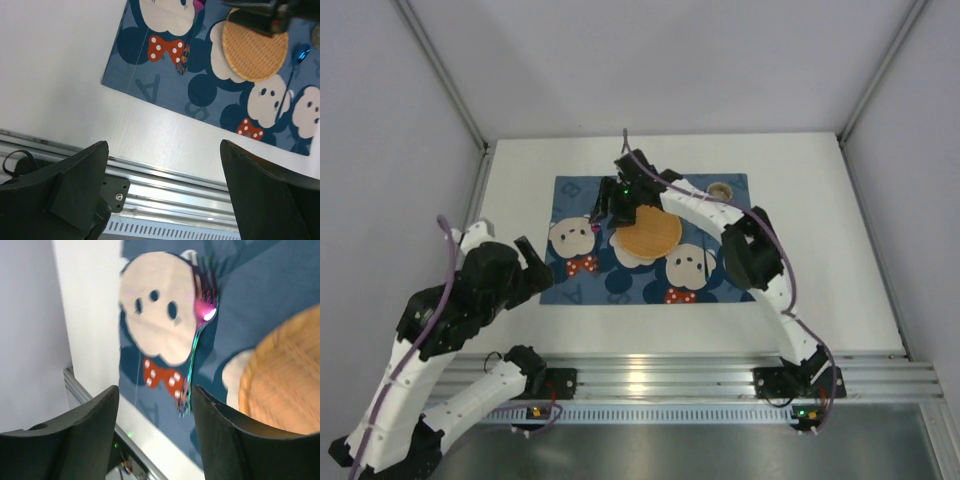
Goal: Set the dinner table for one person
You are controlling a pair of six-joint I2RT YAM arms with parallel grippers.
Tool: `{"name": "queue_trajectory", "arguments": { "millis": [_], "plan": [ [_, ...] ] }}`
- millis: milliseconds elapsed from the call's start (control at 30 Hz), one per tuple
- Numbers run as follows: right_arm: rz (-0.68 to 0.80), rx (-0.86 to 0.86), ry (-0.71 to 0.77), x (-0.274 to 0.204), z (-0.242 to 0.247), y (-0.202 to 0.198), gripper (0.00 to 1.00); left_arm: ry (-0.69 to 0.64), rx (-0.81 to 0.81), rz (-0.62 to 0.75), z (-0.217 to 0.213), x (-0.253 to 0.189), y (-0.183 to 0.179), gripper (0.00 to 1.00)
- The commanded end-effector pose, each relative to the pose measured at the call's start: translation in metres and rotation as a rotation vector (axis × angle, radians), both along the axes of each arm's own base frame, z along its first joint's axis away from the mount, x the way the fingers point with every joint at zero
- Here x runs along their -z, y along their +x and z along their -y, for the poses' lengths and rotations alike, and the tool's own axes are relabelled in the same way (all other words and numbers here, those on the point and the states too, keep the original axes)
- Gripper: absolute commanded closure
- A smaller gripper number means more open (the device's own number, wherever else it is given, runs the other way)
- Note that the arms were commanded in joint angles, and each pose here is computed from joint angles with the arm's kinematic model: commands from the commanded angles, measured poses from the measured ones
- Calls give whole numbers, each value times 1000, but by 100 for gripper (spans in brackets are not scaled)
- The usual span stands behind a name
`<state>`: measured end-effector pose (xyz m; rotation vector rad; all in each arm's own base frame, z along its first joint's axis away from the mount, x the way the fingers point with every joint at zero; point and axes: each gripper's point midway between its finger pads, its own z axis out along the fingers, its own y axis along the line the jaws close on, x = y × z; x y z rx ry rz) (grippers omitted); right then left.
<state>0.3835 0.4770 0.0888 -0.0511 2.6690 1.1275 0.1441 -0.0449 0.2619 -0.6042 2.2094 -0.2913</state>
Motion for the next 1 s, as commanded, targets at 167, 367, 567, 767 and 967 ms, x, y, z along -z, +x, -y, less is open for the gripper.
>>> {"name": "queue_trajectory", "arguments": {
  "millis": [167,367,567,767,967],
  "plan": [
    [783,-87,-59,-250,135,-42,30,305,156,274,31,-88,107,1],
    [873,-48,-251,-210,224,-96,27,560,382,377,69,1,175,1],
    [904,126,-256,-198,289,-141,26,432,239,311,10,94,218,1],
    [992,238,-185,-191,328,-175,0,599,200,368,-26,141,226,1],
    [1098,366,-164,-220,360,-187,0,529,160,394,-51,174,245,1]
  ]
}}
